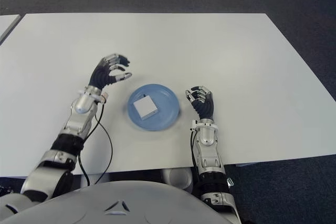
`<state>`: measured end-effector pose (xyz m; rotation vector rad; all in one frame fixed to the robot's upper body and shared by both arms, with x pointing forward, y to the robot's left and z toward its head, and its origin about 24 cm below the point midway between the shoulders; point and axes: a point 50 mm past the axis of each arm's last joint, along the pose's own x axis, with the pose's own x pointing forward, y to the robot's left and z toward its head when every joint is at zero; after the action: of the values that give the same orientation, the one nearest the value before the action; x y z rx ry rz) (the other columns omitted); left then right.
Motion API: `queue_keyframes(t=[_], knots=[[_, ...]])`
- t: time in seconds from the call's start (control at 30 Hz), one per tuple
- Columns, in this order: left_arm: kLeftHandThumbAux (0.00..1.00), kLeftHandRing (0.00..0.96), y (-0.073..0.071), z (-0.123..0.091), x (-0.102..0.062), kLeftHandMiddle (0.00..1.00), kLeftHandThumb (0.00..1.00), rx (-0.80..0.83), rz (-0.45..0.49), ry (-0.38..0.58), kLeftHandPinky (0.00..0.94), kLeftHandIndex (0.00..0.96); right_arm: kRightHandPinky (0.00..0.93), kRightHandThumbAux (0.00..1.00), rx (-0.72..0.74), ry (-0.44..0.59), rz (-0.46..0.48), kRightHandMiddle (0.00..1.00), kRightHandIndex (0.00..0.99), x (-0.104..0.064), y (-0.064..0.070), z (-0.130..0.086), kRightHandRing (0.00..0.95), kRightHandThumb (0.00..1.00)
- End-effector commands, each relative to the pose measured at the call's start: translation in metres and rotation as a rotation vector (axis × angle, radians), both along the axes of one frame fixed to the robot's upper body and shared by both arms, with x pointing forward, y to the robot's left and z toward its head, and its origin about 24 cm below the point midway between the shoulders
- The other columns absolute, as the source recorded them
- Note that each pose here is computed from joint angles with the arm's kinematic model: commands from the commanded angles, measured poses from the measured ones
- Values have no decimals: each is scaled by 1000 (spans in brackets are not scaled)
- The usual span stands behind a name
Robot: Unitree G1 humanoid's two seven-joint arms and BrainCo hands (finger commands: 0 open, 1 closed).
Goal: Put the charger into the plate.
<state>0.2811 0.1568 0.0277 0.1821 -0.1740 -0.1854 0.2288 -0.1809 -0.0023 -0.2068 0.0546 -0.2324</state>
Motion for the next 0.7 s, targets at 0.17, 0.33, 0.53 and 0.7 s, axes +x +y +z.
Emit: queue_keyframes(t=[0.17, 0.33, 0.53, 0.7], knots=[[775, 439, 10, -15, -15, 441, 536, -4, 127, 42, 465, 419, 618, 731, 6, 14, -9, 624, 430, 1, 0, -2, 630, 705], [728, 479, 22, -24, -25, 483, 676, 8, 203, 44, 489, 427, 629, 730, 9, -15, -24, 631, 431, 2, 1, -1, 632, 705], [720, 520, 30, -39, -30, 526, 696, 14, 293, 69, 517, 430, 616, 729, 9, -36, -32, 635, 432, 3, 0, -2, 631, 706], [719, 547, 31, -48, -32, 560, 700, 5, 348, 99, 531, 432, 611, 729, 11, -42, -36, 635, 433, 3, -1, -3, 626, 706]])
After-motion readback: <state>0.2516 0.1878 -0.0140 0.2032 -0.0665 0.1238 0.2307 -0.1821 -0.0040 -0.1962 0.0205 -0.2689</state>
